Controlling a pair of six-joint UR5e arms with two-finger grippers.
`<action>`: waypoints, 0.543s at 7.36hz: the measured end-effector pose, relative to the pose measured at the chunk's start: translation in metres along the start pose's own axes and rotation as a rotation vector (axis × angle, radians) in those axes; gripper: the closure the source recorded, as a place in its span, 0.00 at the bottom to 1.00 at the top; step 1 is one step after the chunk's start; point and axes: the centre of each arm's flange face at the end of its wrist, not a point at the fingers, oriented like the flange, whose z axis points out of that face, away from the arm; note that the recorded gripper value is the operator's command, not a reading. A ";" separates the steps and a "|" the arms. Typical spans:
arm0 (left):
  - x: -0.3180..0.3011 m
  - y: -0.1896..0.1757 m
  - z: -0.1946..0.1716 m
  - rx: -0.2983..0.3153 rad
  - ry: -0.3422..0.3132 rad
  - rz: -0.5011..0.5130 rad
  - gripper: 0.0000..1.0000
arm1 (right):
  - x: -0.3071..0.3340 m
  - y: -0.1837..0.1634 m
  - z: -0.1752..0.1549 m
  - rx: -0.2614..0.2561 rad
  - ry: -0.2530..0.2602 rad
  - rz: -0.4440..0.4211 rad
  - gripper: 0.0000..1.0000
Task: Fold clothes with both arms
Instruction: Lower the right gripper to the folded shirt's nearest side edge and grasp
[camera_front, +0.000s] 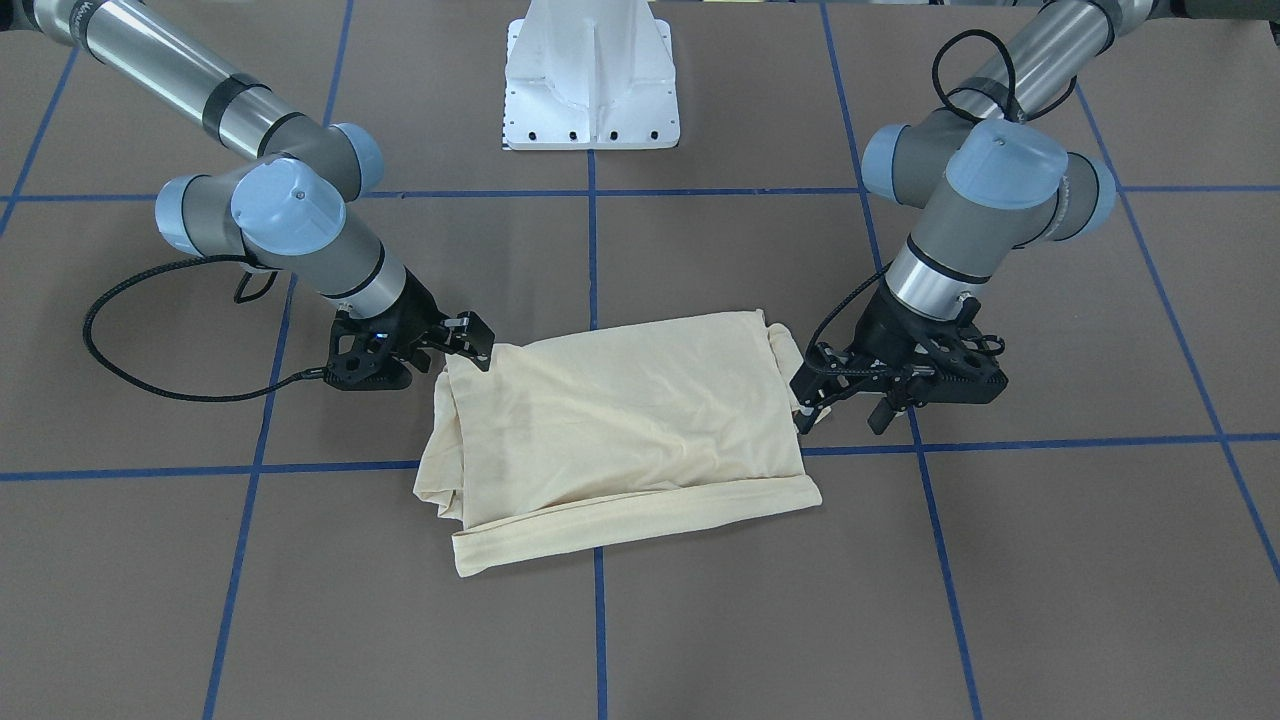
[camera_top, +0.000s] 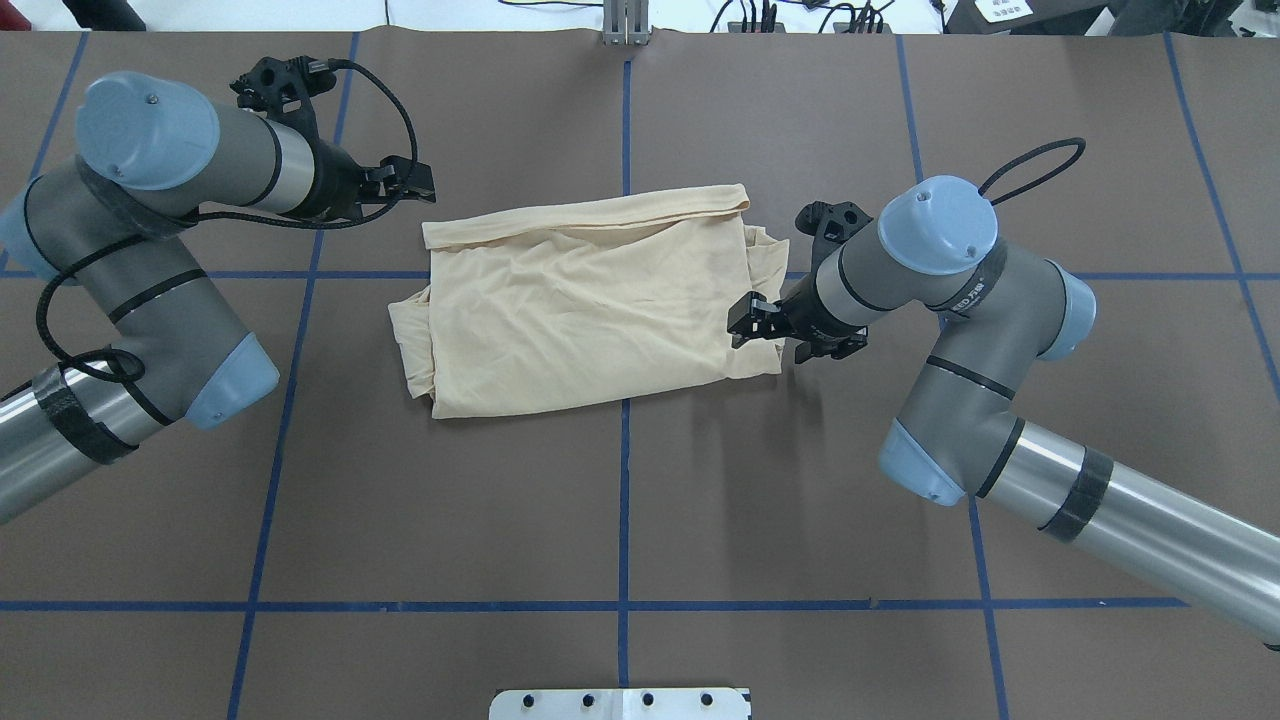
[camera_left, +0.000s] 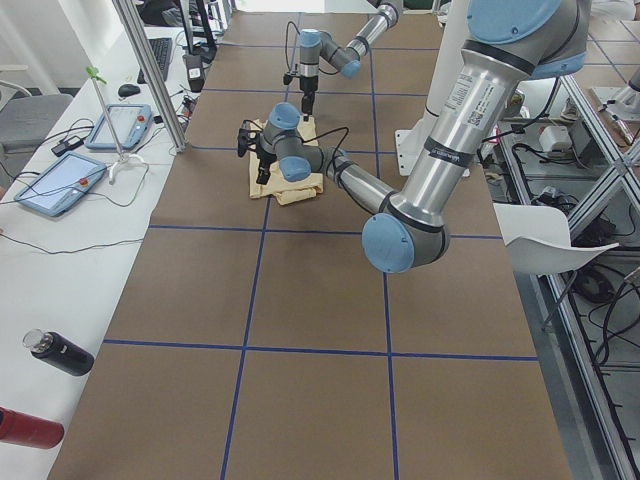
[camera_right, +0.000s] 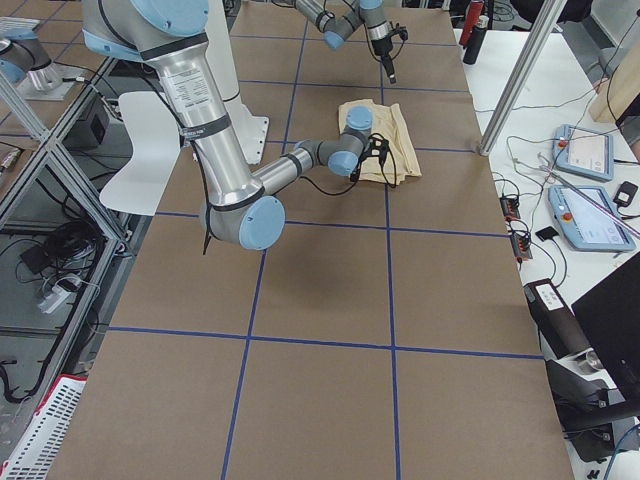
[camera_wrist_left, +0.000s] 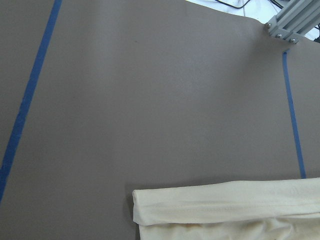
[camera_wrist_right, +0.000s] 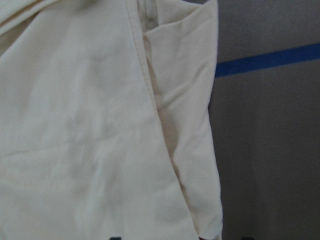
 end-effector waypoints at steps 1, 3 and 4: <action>0.000 0.002 0.001 -0.003 0.000 0.001 0.01 | -0.002 0.000 0.000 -0.001 0.003 0.001 1.00; -0.002 0.007 0.003 -0.011 -0.003 0.003 0.01 | -0.003 0.000 0.000 -0.002 0.008 0.003 1.00; -0.002 0.009 0.005 -0.014 -0.005 0.003 0.01 | -0.003 0.000 0.000 -0.003 0.009 0.003 1.00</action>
